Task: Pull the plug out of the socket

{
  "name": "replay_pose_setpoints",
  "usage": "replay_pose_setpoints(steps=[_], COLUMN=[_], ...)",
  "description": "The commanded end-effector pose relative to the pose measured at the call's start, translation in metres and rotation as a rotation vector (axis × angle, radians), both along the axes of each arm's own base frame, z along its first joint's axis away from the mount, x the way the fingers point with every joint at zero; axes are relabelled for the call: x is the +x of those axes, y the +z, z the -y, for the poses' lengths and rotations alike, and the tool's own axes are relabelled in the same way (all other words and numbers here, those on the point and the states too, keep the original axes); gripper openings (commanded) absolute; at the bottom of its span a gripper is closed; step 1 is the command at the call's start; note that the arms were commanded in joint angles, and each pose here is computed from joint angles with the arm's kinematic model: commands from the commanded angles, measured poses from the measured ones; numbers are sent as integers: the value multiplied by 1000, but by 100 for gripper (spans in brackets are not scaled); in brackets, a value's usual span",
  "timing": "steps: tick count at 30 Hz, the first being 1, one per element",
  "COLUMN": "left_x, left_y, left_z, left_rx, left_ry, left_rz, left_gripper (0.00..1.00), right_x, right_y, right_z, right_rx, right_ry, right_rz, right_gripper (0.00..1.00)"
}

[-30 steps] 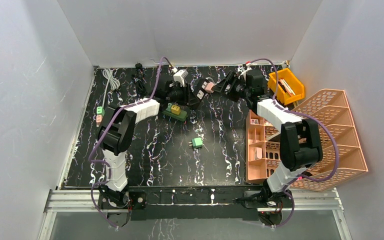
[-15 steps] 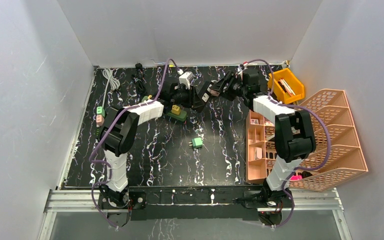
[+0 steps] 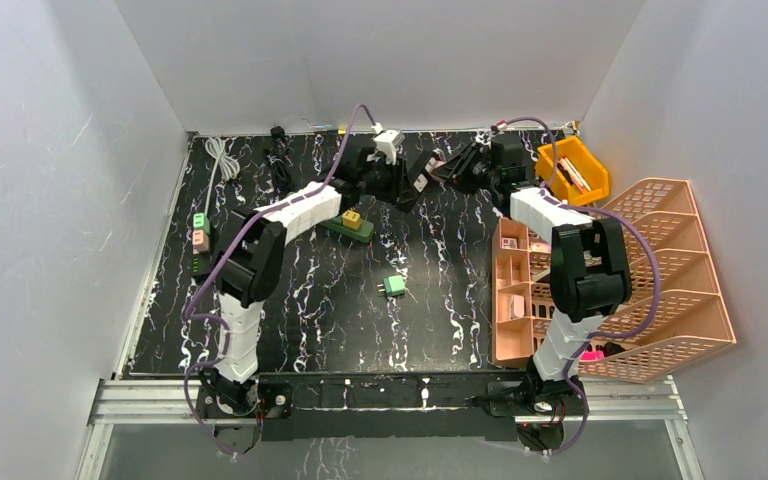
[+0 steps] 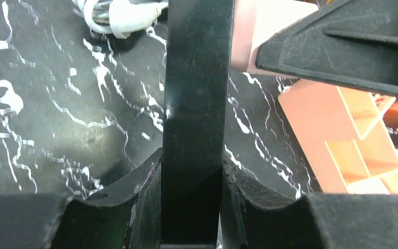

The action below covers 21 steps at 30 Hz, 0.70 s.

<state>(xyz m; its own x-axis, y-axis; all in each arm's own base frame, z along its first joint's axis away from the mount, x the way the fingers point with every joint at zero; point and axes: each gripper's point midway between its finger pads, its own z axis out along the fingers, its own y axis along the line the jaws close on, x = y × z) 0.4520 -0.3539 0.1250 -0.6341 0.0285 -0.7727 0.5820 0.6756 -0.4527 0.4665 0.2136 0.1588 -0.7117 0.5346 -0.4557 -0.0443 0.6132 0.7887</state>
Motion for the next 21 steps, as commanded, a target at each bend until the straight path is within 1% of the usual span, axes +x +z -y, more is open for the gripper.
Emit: replay_pose_setpoints(steps=[1,3,7,9,13,18,20,21], left_x=[73,85,106,113,126,144,149,150], left_y=[15,9,-9,-17,-33,-39,-38,-38], left_z=[-45,-49,-52,-50,-49,-46,-42,-40], left_rx=[183,201,274,285,303,249,202,187], left_ry=[327,349,387,392,430,470,466,462], left_rz=[83,73,30,11,-30,-54,-61,-61], left_gripper=[0,0,0,0,0,0,0,0], right_x=[-15,-18,-23,-26,-34,-47,-55,-62], right_y=[76,95,114,116,99,73,71,72], right_z=[2,5,8,10,11,12,6,-2], right_rx=[64,116,98,82,-19,-251,-228,-173], right_ry=[62,71,68,55,55,7,53,110], right_rz=[132,159,172,154,99,97,137,154], right_gripper=[0,0,0,0,0,0,0,0])
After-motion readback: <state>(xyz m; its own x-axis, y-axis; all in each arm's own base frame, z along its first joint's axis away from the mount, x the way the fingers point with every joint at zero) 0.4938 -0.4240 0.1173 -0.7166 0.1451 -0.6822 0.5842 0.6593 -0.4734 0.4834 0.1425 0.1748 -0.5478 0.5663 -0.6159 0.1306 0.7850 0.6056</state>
